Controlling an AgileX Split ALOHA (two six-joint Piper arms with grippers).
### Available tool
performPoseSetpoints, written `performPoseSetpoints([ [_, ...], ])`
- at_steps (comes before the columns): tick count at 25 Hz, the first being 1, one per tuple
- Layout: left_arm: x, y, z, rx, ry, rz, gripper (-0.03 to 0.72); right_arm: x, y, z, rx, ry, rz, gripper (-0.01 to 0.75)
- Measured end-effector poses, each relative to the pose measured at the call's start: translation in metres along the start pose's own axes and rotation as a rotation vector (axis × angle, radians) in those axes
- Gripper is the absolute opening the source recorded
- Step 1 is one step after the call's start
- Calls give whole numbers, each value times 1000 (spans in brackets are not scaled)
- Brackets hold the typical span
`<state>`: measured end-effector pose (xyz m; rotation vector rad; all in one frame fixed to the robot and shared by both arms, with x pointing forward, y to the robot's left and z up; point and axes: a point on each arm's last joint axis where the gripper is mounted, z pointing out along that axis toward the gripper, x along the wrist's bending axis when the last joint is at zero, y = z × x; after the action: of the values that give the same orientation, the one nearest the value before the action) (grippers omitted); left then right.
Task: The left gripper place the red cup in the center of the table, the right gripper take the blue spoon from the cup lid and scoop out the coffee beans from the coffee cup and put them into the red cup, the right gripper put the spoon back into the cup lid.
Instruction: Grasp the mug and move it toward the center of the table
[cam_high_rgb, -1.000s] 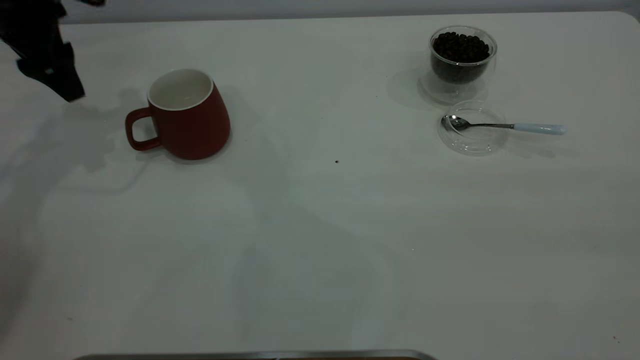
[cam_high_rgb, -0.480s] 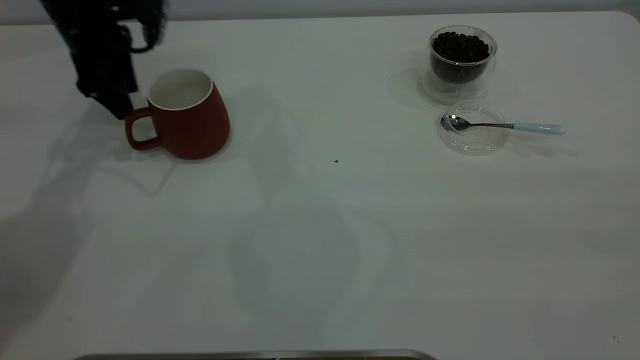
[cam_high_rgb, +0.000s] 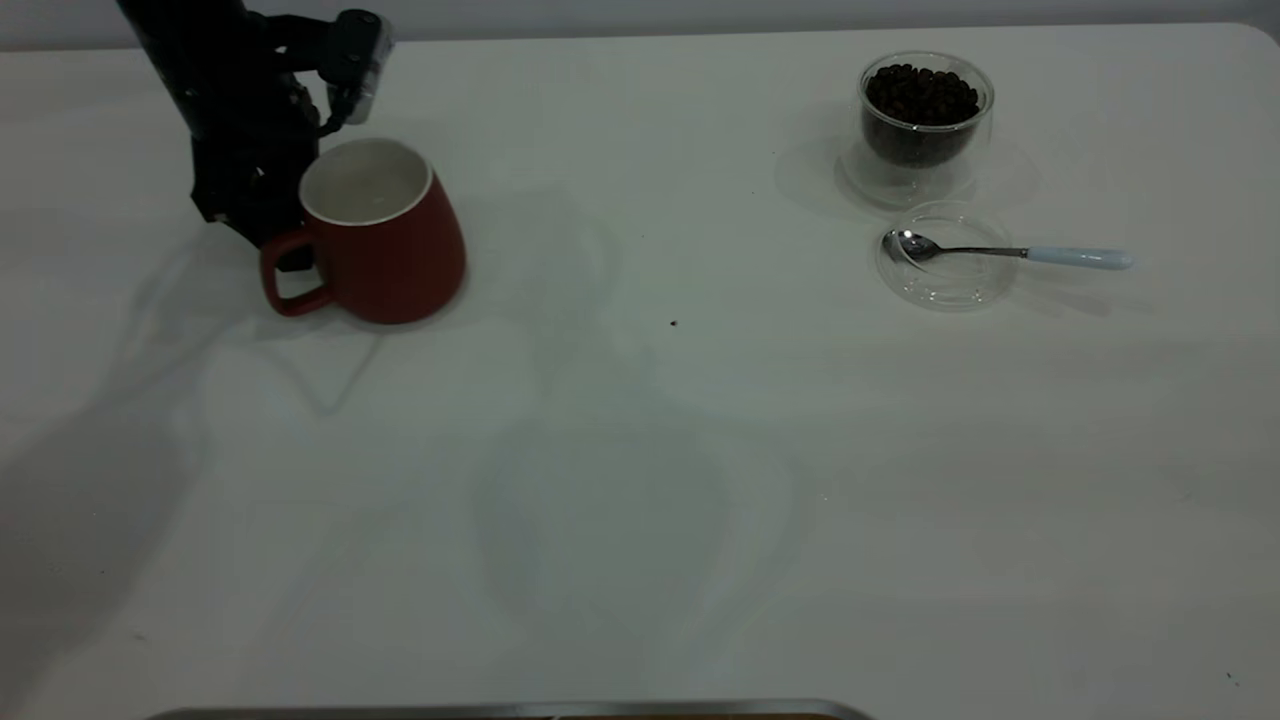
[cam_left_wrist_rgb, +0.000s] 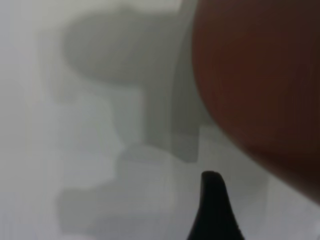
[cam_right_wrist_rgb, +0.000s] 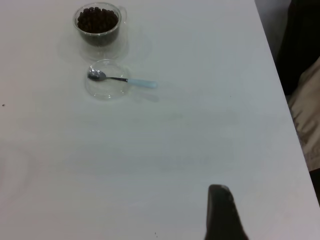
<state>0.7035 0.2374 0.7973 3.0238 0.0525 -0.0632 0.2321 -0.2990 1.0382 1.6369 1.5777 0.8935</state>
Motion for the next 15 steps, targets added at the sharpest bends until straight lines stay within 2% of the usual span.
performPoseSetpoints([
  [9, -10, 45, 9, -25, -16, 76, 587, 0, 0, 0, 0, 0, 0, 494],
  [15, -11, 69, 12, -31, 38, 97, 587, 0, 0, 0, 0, 0, 0, 494],
])
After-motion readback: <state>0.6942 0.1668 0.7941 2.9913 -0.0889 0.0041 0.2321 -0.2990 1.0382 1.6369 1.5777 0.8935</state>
